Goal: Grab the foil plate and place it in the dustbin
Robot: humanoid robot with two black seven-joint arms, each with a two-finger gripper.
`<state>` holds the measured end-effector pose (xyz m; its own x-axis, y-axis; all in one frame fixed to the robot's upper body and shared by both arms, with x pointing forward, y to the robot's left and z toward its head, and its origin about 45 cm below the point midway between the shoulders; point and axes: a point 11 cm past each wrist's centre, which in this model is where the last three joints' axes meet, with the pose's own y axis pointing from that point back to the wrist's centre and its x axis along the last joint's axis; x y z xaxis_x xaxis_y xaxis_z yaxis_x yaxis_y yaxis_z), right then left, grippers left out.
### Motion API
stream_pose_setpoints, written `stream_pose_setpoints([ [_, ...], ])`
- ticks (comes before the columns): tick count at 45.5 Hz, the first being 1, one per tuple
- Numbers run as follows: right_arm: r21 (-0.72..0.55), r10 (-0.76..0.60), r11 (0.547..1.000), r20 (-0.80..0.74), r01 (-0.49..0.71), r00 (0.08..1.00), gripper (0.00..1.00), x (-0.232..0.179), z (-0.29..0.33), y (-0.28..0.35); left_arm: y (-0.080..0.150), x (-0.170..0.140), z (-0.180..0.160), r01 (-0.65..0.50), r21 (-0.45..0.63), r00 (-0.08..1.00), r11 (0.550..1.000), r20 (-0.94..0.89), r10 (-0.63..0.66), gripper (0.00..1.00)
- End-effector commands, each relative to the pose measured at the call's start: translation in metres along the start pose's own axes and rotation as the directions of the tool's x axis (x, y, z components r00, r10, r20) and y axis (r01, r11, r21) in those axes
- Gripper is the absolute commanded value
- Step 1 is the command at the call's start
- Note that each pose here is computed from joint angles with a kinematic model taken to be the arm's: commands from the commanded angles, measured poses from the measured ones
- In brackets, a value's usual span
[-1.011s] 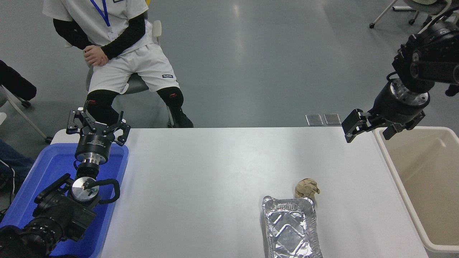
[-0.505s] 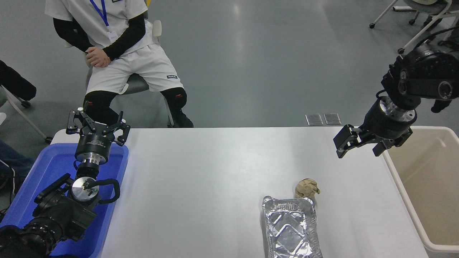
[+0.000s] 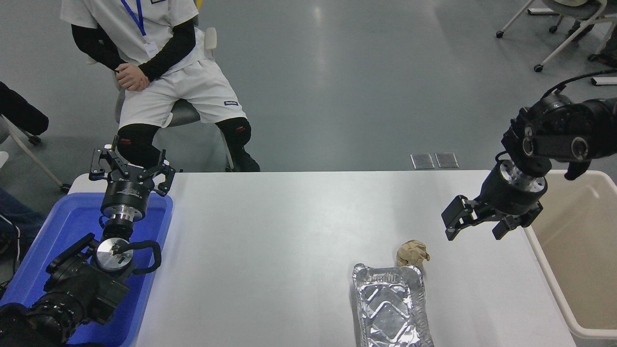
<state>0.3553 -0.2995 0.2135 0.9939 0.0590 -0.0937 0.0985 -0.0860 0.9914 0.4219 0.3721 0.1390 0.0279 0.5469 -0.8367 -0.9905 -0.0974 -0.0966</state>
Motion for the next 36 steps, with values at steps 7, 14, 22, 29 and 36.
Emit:
stream_pose_setpoints([
  [7, 0.092, -0.065, 0.994, 0.008, 0.064, 0.998, 1.0, -0.017, -0.015, -0.042, 0.0, 0.0, 0.0, 0.0, 0.0, 1.0, 1.0, 0.0, 0.0, 0.99],
  [14, 0.098, -0.009, 0.995, 0.012, 0.008, 1.0, 1.0, -0.02, -0.009, -0.062, 0.0, 0.0, 0.0, 0.001, 0.0, 1.0, 1.0, -0.001, -0.001, 0.99],
  [22, 0.09, 0.067, 0.994, 0.012, -0.068, 0.998, 1.0, -0.016, -0.001, -0.07, 0.0, 0.0, 0.0, 0.001, -0.001, 1.0, 1.0, -0.001, -0.001, 0.99],
  [29, 0.093, 0.093, 0.991, 0.011, -0.093, 0.996, 1.0, -0.019, 0.0, -0.082, 0.0, 0.0, 0.0, 0.001, 0.0, 1.0, 1.0, -0.001, -0.001, 0.99],
  [36, 0.122, 0.087, 0.989, 0.019, -0.088, 0.996, 1.0, -0.026, -0.005, -0.097, 0.0, 0.0, 0.0, 0.001, 0.0, 1.0, 1.0, -0.001, -0.001, 0.99],
])
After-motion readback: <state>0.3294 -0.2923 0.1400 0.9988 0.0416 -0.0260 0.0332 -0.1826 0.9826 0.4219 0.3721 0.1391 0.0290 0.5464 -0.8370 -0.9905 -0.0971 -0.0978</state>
